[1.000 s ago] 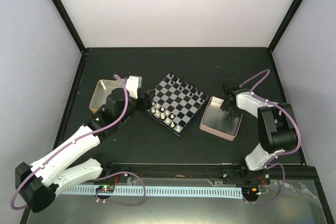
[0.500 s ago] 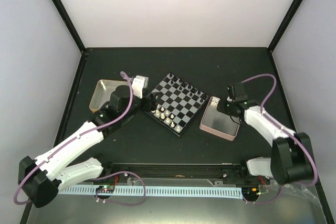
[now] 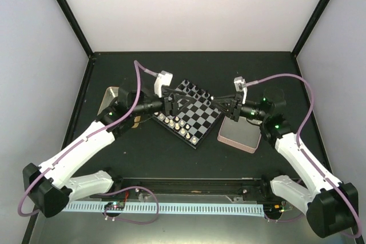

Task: Set up the chess pieces on the board
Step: Place the chess piece on the chessboard.

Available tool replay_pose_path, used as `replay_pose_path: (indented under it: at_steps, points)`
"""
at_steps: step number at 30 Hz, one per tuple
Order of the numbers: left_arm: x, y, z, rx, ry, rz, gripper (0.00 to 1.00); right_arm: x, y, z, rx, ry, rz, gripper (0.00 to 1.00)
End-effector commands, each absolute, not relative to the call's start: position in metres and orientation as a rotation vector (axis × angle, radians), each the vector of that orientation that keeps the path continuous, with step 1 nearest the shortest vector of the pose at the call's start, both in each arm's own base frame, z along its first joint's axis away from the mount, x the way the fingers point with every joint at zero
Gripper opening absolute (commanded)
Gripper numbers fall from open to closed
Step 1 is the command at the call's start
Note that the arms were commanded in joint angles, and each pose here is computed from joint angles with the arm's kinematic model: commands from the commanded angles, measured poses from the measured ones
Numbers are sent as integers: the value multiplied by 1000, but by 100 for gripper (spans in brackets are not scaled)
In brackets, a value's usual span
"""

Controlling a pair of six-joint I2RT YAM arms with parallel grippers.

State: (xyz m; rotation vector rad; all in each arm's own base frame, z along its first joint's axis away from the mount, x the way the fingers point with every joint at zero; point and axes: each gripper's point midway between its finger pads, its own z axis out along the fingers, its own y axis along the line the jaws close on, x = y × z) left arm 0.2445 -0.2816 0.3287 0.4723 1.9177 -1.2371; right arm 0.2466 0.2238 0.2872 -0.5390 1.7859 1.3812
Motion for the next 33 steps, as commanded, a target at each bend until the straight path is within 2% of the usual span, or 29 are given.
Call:
replay_pose_path:
  at_steps: [1, 10, 12, 18, 25, 33]
  points:
    - [209, -304, 366, 623, 1851, -1581, 75, 198, 237, 334, -850, 1558, 1509, 17]
    - [189, -323, 374, 673, 1922, -1873, 70, 161, 250, 344, -1074, 1451, 1533, 17]
    - [187, -326, 370, 686, 1951, -1894, 65, 159, 253, 344, -1099, 1452, 1531, 17]
    - [181, -333, 362, 717, 2001, -1922, 43, 163, 259, 340, -1117, 1483, 1530, 17]
    - [178, -334, 355, 734, 2033, -1924, 40, 173, 265, 330, -1116, 1542, 1504, 17]
    - [181, -339, 337, 721, 2108, -1915, 20, 182, 269, 324, -1109, 1584, 1481, 17]
